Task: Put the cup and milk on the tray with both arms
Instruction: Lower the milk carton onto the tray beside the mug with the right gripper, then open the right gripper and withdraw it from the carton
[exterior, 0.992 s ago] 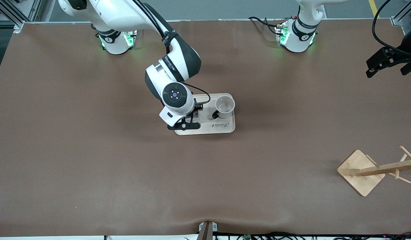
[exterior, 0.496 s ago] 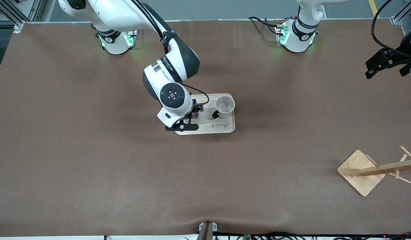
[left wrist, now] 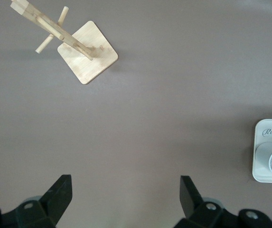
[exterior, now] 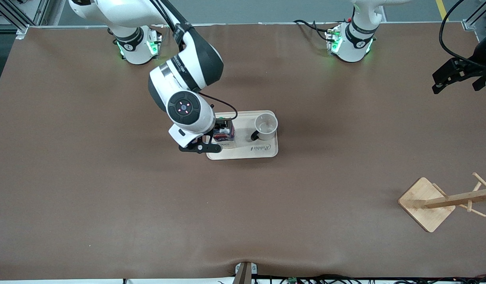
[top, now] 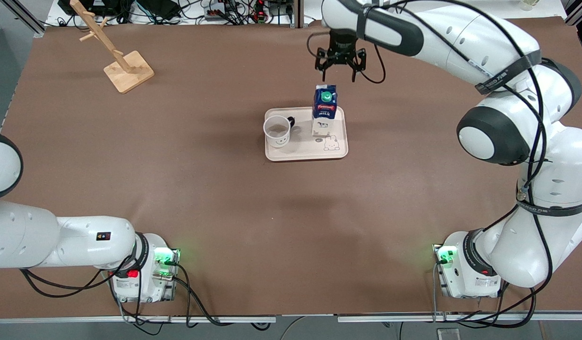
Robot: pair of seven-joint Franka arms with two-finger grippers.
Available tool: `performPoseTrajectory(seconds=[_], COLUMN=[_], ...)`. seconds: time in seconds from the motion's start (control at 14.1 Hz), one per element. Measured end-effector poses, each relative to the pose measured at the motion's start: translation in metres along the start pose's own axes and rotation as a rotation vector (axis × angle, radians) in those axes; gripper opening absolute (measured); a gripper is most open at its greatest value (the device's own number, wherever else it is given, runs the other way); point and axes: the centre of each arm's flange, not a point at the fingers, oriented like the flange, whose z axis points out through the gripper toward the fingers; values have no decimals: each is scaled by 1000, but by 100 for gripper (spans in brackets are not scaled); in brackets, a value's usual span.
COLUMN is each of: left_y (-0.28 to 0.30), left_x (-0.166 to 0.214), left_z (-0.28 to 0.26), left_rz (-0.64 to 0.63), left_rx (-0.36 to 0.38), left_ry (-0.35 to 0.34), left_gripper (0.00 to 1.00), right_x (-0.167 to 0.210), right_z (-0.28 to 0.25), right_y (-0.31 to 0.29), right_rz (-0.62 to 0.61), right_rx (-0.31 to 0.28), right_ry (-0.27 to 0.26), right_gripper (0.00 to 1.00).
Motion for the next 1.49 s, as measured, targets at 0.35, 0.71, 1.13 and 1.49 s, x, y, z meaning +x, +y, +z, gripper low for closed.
performPoseTrajectory(seconds=[0.35, 0.71, 1.13, 1.49], left_y=[0, 0, 1, -3], left_x=[3, 5, 5, 5], left_z=[8, 11, 11, 11], left_rz=[-1, 0, 1, -6], left_rx=[-1, -1, -1, -1], left_ry=[-10, -12, -11, -11], left_gripper=[100, 100, 100, 100], right_x=[13, 39, 28, 13], right_z=[-50, -147, -223, -231], right_y=[35, 157, 261, 329], right_rz=[82, 237, 273, 171], right_rx=[14, 73, 91, 11], right_ry=[5, 29, 159, 191], right_gripper=[100, 100, 100, 100])
